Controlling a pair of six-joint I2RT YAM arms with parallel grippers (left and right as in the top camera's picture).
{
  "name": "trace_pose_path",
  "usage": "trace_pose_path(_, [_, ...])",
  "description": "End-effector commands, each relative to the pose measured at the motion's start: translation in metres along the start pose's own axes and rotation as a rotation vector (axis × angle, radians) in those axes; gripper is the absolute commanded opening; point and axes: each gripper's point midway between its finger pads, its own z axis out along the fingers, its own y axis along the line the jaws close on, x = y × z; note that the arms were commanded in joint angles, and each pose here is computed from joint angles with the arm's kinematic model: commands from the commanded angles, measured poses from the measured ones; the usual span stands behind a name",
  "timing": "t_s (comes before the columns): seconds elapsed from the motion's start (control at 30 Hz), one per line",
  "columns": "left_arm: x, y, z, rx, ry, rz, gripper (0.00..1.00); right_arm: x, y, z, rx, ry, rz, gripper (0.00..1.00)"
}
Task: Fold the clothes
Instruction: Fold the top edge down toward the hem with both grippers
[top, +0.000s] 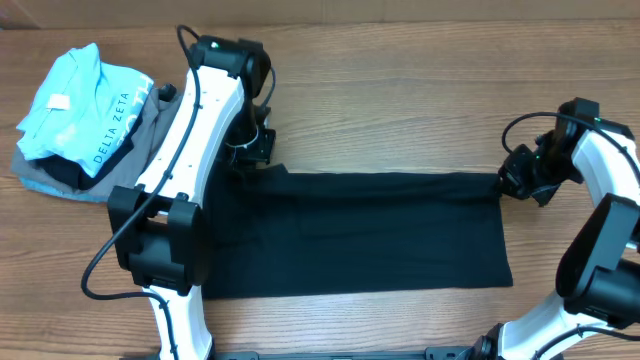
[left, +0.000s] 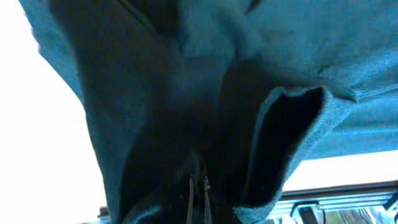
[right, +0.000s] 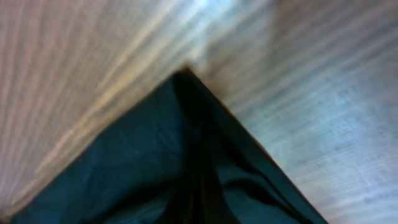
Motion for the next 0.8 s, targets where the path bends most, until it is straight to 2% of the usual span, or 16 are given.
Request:
trace_pose_path(0.0, [0.017,-0.002,0.007,0.016,0.046,-0.02,0.04,-0.001,0.003,-0.017,-0.007,-0.03,-0.047,0.04])
trace_pose_path(0.2, [0.047,0.005,0.022,-0.005,0.116,-0.036,0.04,0.01,-0.009,-0.018,0.051,0.014,-0.039,0.04])
trace_pose_path(0.4, [0.052,0.006,0.026,0.0,0.087,-0.034,0.05,0.017,-0.021,-0.019,0.11,0.035,-0.027,0.04])
trace_pose_path(0.77, [0.071,0.01,0.05,-0.014,0.182,-0.038,0.06,0.025,-0.036,-0.021,0.193,0.062,-0.019,0.04])
